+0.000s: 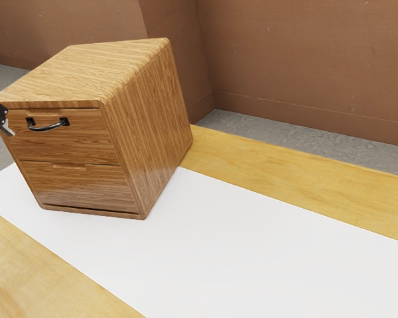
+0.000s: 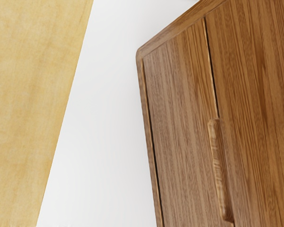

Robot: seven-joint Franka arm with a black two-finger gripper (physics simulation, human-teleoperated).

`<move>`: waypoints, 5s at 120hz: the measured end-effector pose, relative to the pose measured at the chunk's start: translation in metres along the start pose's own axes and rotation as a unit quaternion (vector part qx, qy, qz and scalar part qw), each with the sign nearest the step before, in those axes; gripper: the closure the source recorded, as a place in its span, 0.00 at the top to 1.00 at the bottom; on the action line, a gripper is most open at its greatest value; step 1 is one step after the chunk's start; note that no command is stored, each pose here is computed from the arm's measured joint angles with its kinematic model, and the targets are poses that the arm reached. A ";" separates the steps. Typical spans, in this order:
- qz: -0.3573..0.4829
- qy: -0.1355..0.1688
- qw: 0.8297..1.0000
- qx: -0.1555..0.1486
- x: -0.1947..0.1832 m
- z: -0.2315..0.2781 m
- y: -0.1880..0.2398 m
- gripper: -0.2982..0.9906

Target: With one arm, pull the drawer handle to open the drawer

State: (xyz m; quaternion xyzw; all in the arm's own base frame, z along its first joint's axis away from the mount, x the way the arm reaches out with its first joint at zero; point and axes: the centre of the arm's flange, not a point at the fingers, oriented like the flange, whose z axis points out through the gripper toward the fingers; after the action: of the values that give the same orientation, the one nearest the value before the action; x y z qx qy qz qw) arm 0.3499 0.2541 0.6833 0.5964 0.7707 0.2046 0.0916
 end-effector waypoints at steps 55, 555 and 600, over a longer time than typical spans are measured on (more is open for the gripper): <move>-0.115 0.012 0.990 -0.087 -0.001 0.025 0.016 0.77; -0.265 0.035 0.957 -0.115 -0.050 0.000 -0.140 0.77; -0.273 0.061 0.950 -0.139 -0.069 -0.034 -0.181 0.77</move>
State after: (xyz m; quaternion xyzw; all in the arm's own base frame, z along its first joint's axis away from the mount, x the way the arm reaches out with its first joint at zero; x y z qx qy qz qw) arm 0.1959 0.1443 0.6298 0.3315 0.8720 0.3126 0.1789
